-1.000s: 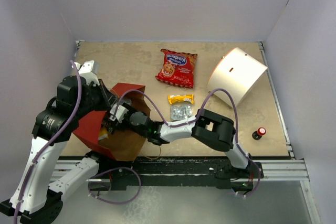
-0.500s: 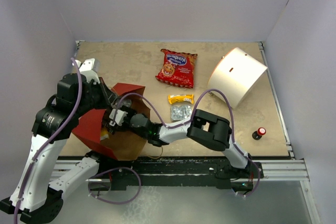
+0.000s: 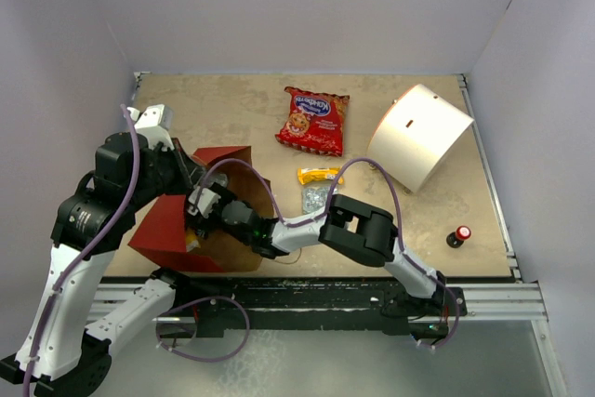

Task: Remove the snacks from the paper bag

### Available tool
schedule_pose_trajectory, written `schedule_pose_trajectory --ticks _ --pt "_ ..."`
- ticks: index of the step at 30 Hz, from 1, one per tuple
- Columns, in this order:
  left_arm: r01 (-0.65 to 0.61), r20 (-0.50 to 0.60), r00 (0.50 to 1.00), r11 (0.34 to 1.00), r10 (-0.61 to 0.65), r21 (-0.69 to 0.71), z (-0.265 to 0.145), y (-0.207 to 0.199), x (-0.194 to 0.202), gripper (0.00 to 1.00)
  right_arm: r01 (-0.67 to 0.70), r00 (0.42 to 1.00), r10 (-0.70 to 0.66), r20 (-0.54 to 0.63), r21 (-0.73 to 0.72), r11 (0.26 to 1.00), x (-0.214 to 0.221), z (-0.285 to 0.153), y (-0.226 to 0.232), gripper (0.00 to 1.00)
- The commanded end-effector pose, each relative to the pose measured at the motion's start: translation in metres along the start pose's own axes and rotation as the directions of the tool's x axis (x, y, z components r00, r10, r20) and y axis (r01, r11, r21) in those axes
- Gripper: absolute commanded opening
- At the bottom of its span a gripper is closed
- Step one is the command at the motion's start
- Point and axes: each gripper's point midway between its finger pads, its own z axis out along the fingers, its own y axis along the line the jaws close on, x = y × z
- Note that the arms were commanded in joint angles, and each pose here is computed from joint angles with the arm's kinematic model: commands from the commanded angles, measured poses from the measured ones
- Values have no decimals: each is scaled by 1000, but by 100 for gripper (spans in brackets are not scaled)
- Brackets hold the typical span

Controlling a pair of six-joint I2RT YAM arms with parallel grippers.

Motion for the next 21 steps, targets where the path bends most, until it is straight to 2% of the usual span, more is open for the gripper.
schedule_pose_trajectory --ticks 1,5,7,12,16,18,19,21 --pt "-14 64 998 998 10 59 -10 -14 -19 0 -92 994 98 -49 107 990 1 13 -15 72" --pt "-5 55 998 998 2 55 -11 -12 -14 0 -86 988 99 -120 113 990 23 21 -12 70" --pt "3 49 999 998 -6 56 -11 -11 -11 0 -93 986 105 -131 98 991 26 24 -8 65" --pt "17 40 999 999 -19 45 -11 -8 -6 0 -116 984 129 -120 104 988 18 26 -14 40" --pt "19 34 999 1000 -20 25 -9 -4 -3 0 -90 993 97 -69 107 990 -10 26 -29 31" --pt "18 35 999 1000 -18 10 -9 -1 -3 0 -73 996 79 -45 112 991 -25 24 -35 11" --pt "17 37 999 1000 -17 4 -8 0 -3 0 -67 997 71 -36 120 991 -30 22 -39 5" --pt "13 42 999 1000 -13 -8 -8 3 -4 0 -67 998 69 -10 127 990 -46 16 -45 3"
